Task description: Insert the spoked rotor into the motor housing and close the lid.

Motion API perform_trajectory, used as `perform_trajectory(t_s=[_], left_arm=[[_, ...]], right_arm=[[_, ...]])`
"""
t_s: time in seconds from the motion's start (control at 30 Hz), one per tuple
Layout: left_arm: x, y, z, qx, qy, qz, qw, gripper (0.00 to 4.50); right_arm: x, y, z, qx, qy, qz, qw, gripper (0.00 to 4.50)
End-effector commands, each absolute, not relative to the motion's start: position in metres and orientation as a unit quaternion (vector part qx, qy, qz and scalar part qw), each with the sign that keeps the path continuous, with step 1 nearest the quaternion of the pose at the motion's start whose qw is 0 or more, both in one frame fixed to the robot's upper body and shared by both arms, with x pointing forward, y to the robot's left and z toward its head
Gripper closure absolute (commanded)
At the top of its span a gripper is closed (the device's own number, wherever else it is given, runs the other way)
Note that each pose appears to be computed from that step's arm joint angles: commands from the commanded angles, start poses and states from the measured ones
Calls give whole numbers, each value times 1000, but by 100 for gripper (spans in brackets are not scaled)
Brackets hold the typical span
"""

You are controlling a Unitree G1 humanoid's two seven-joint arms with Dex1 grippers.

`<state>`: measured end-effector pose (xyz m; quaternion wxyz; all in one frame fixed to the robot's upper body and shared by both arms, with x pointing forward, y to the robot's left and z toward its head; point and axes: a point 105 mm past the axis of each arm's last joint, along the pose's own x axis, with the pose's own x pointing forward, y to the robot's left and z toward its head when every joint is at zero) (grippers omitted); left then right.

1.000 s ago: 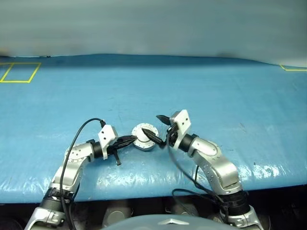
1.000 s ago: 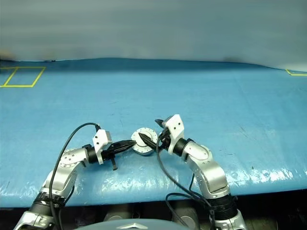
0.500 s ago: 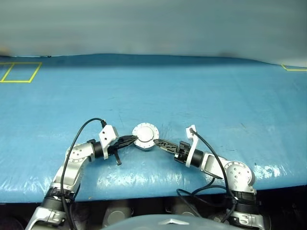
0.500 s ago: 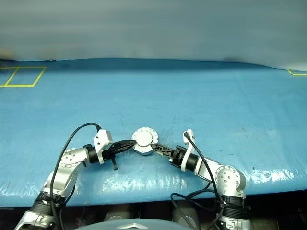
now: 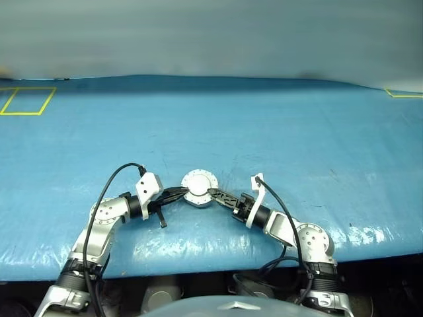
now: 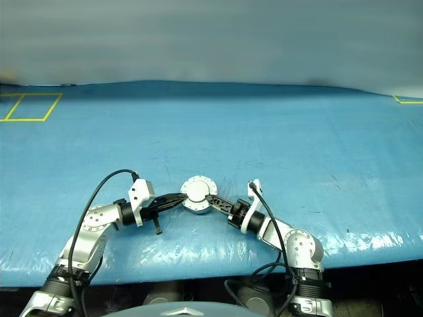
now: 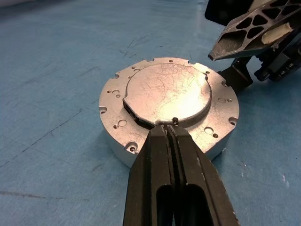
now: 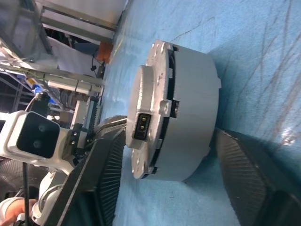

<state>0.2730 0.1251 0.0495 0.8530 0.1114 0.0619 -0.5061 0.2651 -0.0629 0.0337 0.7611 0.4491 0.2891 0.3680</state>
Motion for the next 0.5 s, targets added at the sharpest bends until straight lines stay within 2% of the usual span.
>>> perform_trajectory(t_s=[0.03,0.1,0.13,0.4,0.5], left_arm=[[270,125,36,114,90,-505,851,445],[270,125,36,113,90,-505,851,445],[270,125,36,113,90,-506,850,445],[272,125,40,106,79,-503,854,445],[270,123,60,75,46,-507,858,445]], right_arm=[[261,-58,25,450,301,366,757,257],[260,-56,25,450,302,367,756,313],[260,-55,25,449,303,368,756,323],[263,-51,27,443,298,363,764,323],[263,-47,30,434,292,367,770,323]])
